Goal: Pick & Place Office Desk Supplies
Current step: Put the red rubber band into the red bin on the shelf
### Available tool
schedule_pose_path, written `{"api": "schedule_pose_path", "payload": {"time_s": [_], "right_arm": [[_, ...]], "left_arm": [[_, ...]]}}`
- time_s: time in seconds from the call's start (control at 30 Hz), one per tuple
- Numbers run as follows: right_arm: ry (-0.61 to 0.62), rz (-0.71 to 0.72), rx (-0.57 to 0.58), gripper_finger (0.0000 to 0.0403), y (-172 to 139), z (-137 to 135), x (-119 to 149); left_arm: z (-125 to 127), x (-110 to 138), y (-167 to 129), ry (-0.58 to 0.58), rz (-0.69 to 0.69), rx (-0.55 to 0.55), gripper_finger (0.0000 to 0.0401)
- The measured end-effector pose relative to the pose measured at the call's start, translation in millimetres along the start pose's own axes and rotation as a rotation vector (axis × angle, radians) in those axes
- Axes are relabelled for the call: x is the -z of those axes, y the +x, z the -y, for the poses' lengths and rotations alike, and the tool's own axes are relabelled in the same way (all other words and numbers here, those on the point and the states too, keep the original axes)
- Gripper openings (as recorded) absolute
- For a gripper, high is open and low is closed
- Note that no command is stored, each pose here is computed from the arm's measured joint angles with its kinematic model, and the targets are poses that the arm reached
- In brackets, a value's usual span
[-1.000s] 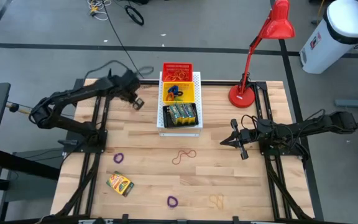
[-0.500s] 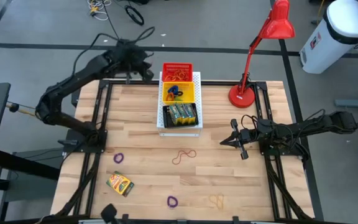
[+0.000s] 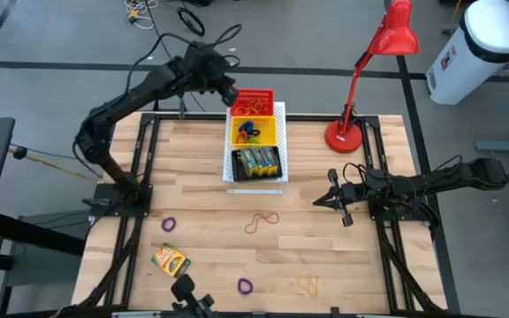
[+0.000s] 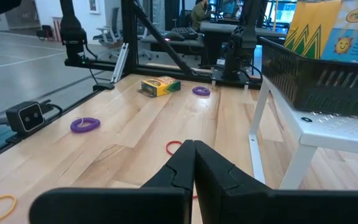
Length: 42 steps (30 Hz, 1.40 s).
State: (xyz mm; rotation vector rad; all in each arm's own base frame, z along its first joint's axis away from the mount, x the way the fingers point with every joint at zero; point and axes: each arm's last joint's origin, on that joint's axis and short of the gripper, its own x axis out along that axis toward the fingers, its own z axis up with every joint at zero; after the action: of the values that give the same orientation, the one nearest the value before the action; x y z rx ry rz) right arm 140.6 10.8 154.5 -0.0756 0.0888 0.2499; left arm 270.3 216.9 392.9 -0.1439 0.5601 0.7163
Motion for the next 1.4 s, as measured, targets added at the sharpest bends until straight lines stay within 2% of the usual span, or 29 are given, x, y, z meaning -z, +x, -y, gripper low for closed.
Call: {"api": "schedule_pose_path", "payload": {"time_s": [0.2,1.4], "right_arm": [[0.001,0.0,0.0,0.0013,0.0,0.0,0.0],[0.0,0.0,0.0,0.0013,0.0,0.0,0.0]], "left_arm": [[2.4,-11.3,-1.2,0.002,0.036,-0.024,0.0005],[14.7,-24.4,-1.6,-0.026,0.17,0.114,0.0005]]}}
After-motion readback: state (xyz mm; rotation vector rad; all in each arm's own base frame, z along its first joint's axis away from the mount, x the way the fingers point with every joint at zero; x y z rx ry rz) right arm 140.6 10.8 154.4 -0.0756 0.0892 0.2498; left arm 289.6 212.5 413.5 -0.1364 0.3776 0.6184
